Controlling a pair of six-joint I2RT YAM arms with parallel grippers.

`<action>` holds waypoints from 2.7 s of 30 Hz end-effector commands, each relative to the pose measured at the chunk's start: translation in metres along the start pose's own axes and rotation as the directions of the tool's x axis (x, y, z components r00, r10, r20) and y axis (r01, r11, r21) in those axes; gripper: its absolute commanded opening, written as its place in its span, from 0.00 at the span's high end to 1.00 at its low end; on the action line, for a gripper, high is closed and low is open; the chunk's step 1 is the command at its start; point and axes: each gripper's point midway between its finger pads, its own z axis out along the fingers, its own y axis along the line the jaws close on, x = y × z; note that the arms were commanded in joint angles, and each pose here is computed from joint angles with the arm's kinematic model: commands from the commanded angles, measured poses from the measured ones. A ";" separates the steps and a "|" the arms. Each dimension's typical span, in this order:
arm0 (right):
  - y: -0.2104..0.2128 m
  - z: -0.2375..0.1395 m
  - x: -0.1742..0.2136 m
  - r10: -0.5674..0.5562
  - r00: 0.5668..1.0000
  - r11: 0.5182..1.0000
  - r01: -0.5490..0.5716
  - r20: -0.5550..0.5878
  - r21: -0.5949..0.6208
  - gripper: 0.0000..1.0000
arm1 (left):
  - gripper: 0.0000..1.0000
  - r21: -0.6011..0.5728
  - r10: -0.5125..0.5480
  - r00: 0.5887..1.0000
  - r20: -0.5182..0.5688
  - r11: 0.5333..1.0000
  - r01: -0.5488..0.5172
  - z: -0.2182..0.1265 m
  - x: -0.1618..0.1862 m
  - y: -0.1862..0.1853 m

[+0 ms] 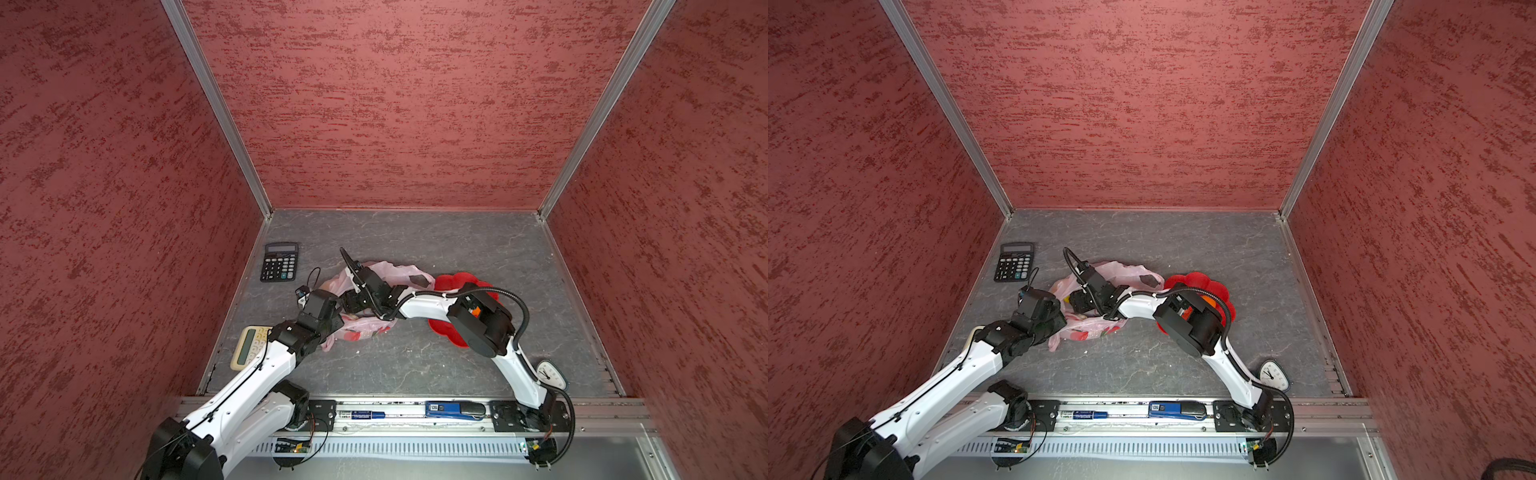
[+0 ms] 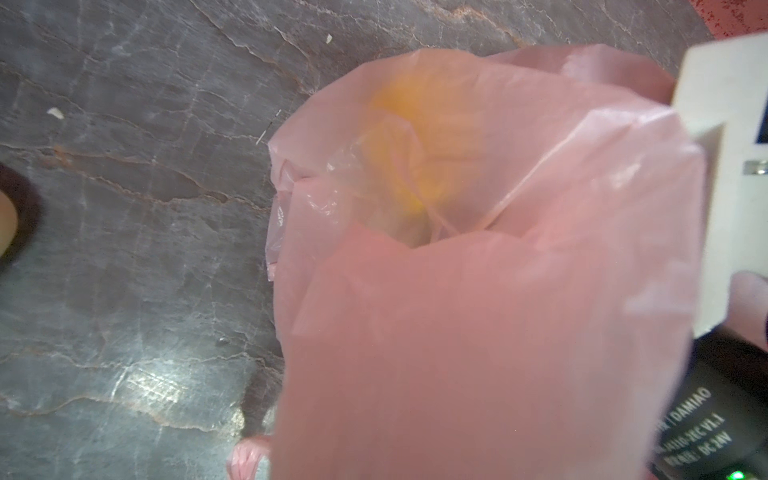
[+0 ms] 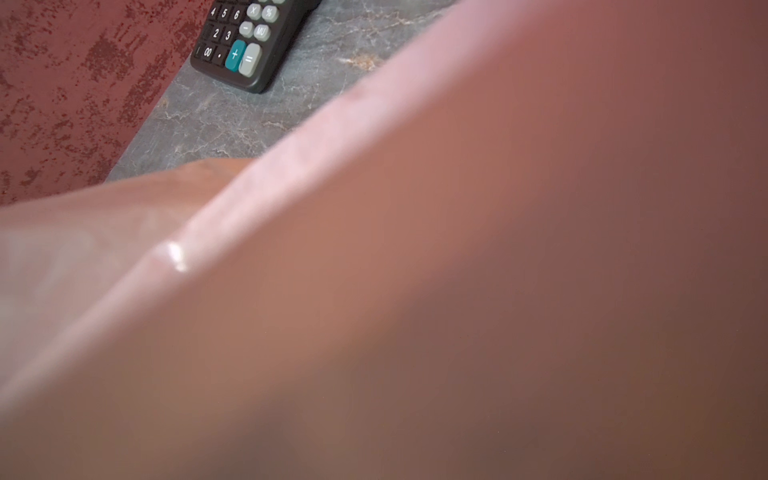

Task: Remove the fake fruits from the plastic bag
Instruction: 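Close the right gripper on the yellow pepper inside the bag, then lift the yellow pepper out with the right gripper toward the red plate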

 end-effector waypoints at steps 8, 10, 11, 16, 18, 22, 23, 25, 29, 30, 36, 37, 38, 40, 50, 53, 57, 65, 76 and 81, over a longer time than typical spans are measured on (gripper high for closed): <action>0.034 -0.009 -0.037 -0.007 0.998 0.991 0.015 0.067 -0.133 0.27 | 1.00 0.042 0.019 1.000 -0.001 0.999 -0.019 -0.002 -0.004 -0.012; 0.037 -0.007 -0.040 -0.004 0.998 0.990 0.014 0.069 -0.143 0.27 | 1.00 0.052 0.021 1.000 -0.005 0.998 -0.020 -0.001 -0.003 -0.014; 0.038 -0.005 -0.041 -0.004 0.997 0.989 0.015 0.072 -0.144 0.26 | 1.00 0.056 0.023 1.000 -0.006 0.998 -0.023 -0.001 -0.003 -0.015; 0.034 0.005 -0.051 0.025 0.995 0.992 -0.013 0.099 -0.124 0.25 | 1.00 0.071 0.030 0.999 -0.009 0.997 -0.030 -0.001 -0.001 -0.018; 0.033 0.011 -0.051 0.034 0.994 0.992 -0.022 0.100 -0.120 0.25 | 1.00 0.077 0.032 0.999 -0.007 0.997 -0.031 -0.002 -0.002 -0.019; 0.028 0.020 -0.052 0.062 0.992 0.993 -0.050 0.109 -0.105 0.25 | 1.00 0.081 0.034 0.999 -0.010 0.996 -0.034 -0.001 0.000 -0.019; 0.027 0.022 -0.051 0.065 0.992 0.993 -0.054 0.108 -0.101 0.25 | 1.00 0.083 0.034 0.999 -0.011 0.996 -0.032 -0.002 0.001 -0.019; 0.023 0.026 -0.050 0.072 0.992 0.994 -0.063 0.101 -0.085 0.26 | 1.00 0.081 0.033 0.999 -0.015 0.996 -0.032 -0.001 0.002 -0.018; 0.018 0.029 -0.048 0.077 0.993 0.996 -0.071 0.095 -0.062 0.27 | 1.00 0.081 0.031 0.999 -0.011 0.996 -0.030 -0.001 0.002 -0.018; 0.016 0.029 -0.047 0.077 0.993 0.996 -0.072 0.094 -0.057 0.28 | 1.00 0.082 0.030 0.999 -0.009 0.996 -0.029 -0.001 0.002 -0.018; 0.012 0.028 -0.047 0.080 0.992 0.996 -0.075 0.093 -0.051 0.39 | 1.00 0.075 0.030 0.999 -0.011 0.997 -0.029 0.001 0.002 -0.017; 0.011 0.028 -0.045 0.080 0.992 0.996 -0.076 0.093 -0.047 0.41 | 1.00 0.075 0.031 0.999 -0.010 0.997 -0.030 0.000 0.002 -0.017; 0.010 0.026 -0.046 0.080 0.992 0.996 -0.076 0.099 -0.045 0.44 | 1.00 0.073 0.030 1.000 -0.008 0.997 -0.029 0.000 0.002 -0.017; 0.009 0.023 -0.047 0.078 0.991 0.996 -0.074 0.105 -0.042 0.49 | 1.00 0.069 0.030 1.000 -0.003 0.997 -0.030 0.000 0.001 -0.016; 0.005 -0.006 -0.056 0.057 0.988 0.998 -0.055 0.141 -0.023 0.69 | 1.00 0.064 0.035 0.999 0.027 0.997 -0.036 0.004 -0.013 -0.010; 0.003 -0.014 -0.058 0.054 0.988 0.999 -0.052 0.146 -0.017 0.71 | 1.00 0.057 0.048 0.998 0.036 0.997 -0.050 0.004 -0.019 -0.008; 0.004 -0.027 -0.058 0.047 0.987 0.999 -0.044 0.151 -0.022 0.73 | 1.00 0.057 0.058 0.997 0.046 0.997 -0.060 0.005 -0.025 -0.007; 0.014 -0.060 -0.064 0.026 0.988 0.999 -0.019 0.155 -0.044 0.74 | 1.00 0.084 0.064 0.997 0.047 0.994 -0.068 0.012 -0.031 -0.019; 0.024 -0.100 -0.057 0.017 0.993 0.997 -0.008 0.115 -0.074 0.76 | 1.00 0.101 0.025 0.999 0.048 0.994 -0.029 0.022 -0.047 -0.038; 0.022 -0.122 -0.050 0.018 0.995 0.998 -0.012 0.101 -0.057 0.76 | 1.00 0.133 0.023 0.999 0.043 0.991 -0.028 0.026 -0.051 -0.050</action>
